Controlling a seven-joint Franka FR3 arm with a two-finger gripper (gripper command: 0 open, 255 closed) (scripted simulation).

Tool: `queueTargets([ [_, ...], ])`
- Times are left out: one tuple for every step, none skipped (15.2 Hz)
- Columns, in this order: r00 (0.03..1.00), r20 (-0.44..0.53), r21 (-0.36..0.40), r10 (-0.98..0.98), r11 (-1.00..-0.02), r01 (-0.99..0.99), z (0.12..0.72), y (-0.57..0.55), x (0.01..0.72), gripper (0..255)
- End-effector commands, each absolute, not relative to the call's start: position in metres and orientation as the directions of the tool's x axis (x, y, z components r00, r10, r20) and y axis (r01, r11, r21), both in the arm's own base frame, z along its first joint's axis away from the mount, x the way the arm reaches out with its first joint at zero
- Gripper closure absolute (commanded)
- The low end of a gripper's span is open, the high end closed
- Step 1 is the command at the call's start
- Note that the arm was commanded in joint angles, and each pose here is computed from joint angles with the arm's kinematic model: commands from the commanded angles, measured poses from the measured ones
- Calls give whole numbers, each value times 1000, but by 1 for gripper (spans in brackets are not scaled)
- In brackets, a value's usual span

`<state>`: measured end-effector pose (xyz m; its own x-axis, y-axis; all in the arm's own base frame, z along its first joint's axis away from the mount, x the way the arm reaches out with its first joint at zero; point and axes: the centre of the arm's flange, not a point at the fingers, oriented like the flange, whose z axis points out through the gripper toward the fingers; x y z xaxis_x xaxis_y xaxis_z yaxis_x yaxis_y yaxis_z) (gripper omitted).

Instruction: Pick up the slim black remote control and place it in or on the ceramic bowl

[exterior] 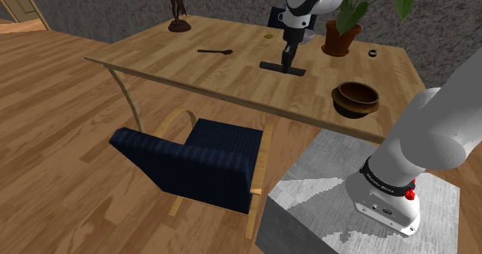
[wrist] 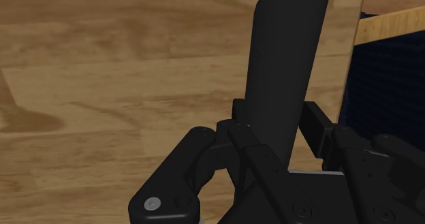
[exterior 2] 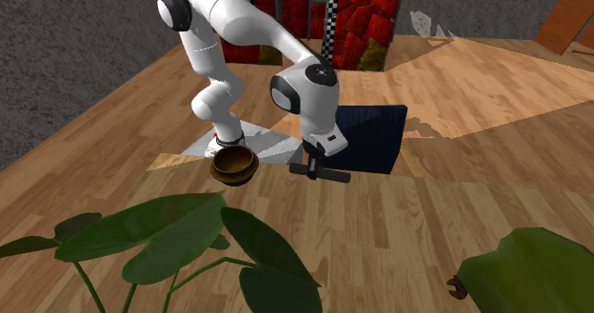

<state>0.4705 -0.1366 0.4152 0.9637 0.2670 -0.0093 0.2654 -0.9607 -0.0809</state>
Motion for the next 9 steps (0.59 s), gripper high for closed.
queueTargets([
  [964, -10, -81, 267, -961, 265, 426, -137, 471, 255],
  [964, -10, -81, 267, -961, 265, 431, -137, 471, 255],
  [964, -10, -81, 267, -961, 265, 436, -137, 471, 255],
  [964, -10, -81, 267, -961, 265, 441, -137, 471, 255],
  [964, -10, -81, 267, -961, 265, 447, -137, 471, 255],
  [964, -10, -81, 267, -961, 265, 452, -137, 471, 255],
  [964, -10, -81, 267, -961, 265, 457, -137, 471, 255],
  [964, -10, -81, 267, -961, 265, 463, -137, 471, 255],
  [964, -10, -81, 267, -961, 265, 468, -137, 471, 255],
])
